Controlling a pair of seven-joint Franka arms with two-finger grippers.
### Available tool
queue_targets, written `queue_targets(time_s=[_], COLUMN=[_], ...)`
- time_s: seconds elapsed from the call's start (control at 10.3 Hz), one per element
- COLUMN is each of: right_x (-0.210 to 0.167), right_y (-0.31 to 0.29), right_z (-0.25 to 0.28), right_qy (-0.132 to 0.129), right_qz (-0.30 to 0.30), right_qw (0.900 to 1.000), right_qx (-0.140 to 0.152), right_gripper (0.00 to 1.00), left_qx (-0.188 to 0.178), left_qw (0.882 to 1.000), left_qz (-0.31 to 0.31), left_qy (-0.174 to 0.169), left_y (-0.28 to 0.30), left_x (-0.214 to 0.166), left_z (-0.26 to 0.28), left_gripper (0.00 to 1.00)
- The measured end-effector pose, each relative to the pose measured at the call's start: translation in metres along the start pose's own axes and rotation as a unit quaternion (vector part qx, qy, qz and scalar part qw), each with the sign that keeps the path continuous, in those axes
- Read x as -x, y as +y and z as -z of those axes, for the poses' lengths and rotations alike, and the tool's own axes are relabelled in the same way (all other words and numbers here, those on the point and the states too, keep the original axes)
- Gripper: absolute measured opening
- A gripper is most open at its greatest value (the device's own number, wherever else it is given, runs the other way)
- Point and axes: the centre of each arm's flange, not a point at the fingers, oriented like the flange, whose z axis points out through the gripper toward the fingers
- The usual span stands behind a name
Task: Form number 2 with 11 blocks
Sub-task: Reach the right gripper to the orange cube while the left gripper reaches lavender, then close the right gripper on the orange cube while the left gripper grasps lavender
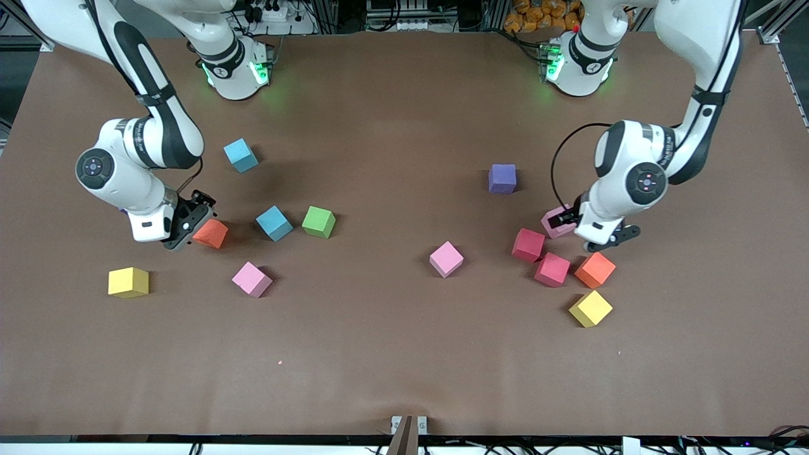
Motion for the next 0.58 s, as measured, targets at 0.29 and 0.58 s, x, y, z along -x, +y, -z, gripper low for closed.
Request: queue_targets(time_s=[0.29, 0.58], right_x=[0.005, 0.011], right_y=[-0.001, 0.003], right_z=[-0.014, -0.032], right_qy=[-0.004, 0.003], right_qz=[0.056, 0.095], right_qw=[0.998, 0.995], right_qx=[-0.009, 0.001], right_gripper=[1.00, 1.00], left_qx=[0.005, 0.011], left_qw=[1.000, 1.000], left_qz=[0.005, 0.025], left_qy=[0.005, 0.014], left_y=[-0.005, -0.003], left_x=[-0.001, -0.003], left_z=[-0.007, -0.003], left_gripper=[1.00, 1.00])
